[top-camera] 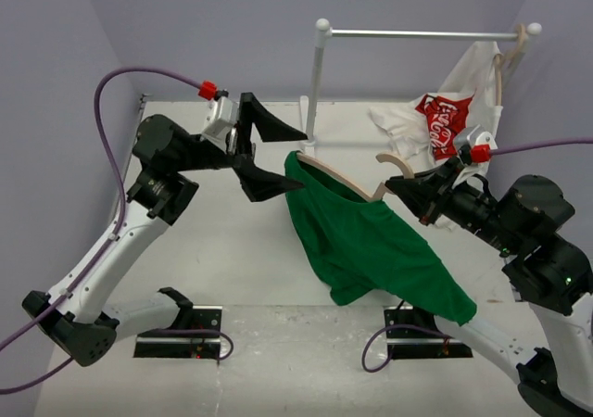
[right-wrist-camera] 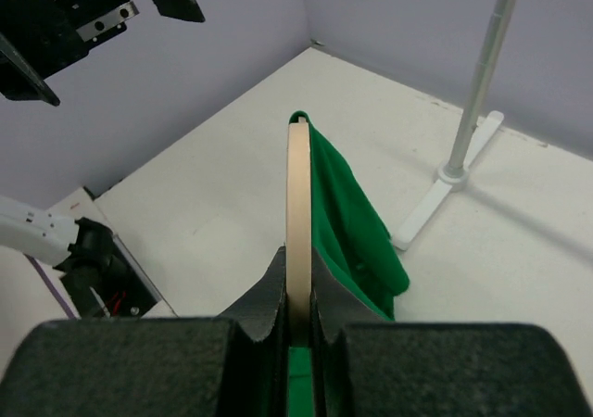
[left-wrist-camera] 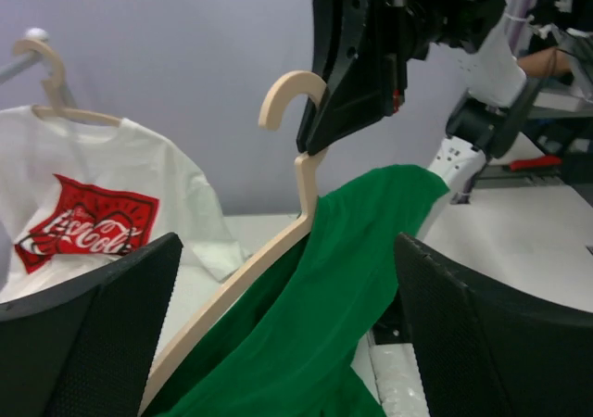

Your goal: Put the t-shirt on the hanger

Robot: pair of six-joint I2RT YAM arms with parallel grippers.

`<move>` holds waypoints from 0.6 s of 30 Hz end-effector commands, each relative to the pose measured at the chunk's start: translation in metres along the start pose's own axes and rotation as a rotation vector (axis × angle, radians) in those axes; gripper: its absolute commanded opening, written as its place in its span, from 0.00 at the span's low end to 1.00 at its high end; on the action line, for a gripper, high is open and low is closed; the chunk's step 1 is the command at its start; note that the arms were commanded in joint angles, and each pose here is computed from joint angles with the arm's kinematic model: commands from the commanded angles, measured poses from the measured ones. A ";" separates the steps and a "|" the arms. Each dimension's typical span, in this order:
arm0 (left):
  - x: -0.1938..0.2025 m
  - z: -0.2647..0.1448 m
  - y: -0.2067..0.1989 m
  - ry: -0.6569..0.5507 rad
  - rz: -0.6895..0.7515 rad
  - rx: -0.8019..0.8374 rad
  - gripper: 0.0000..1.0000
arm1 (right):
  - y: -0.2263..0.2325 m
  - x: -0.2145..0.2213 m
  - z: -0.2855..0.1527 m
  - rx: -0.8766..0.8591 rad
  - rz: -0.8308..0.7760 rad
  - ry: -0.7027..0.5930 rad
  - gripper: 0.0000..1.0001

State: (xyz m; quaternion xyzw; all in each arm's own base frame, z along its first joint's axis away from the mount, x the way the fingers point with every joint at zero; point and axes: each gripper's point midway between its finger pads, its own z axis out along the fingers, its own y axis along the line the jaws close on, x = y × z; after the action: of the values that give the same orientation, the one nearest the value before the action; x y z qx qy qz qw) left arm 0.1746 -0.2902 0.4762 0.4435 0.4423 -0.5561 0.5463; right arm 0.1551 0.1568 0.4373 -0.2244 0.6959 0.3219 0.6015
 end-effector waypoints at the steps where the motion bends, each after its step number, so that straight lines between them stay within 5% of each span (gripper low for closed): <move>1: 0.023 0.025 -0.008 0.080 -0.015 0.158 0.87 | 0.031 -0.022 0.007 -0.186 -0.048 -0.090 0.00; 4: 0.030 0.054 -0.021 0.100 -0.073 0.269 0.82 | 0.039 -0.022 0.011 -0.243 -0.047 -0.089 0.00; 8: 0.037 0.078 -0.040 0.096 -0.114 0.353 0.61 | 0.044 -0.020 0.016 -0.277 -0.038 -0.096 0.00; 18: 0.058 0.090 -0.050 0.090 -0.199 0.399 0.28 | 0.054 -0.021 0.015 -0.341 -0.032 -0.105 0.00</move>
State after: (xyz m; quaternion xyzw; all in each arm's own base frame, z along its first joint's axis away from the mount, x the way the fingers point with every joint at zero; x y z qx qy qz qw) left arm 0.1355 -0.3914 0.4299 0.5165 0.4167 -0.6496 0.3710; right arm 0.1384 0.1992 0.4367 -0.3069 0.6431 0.4130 0.5672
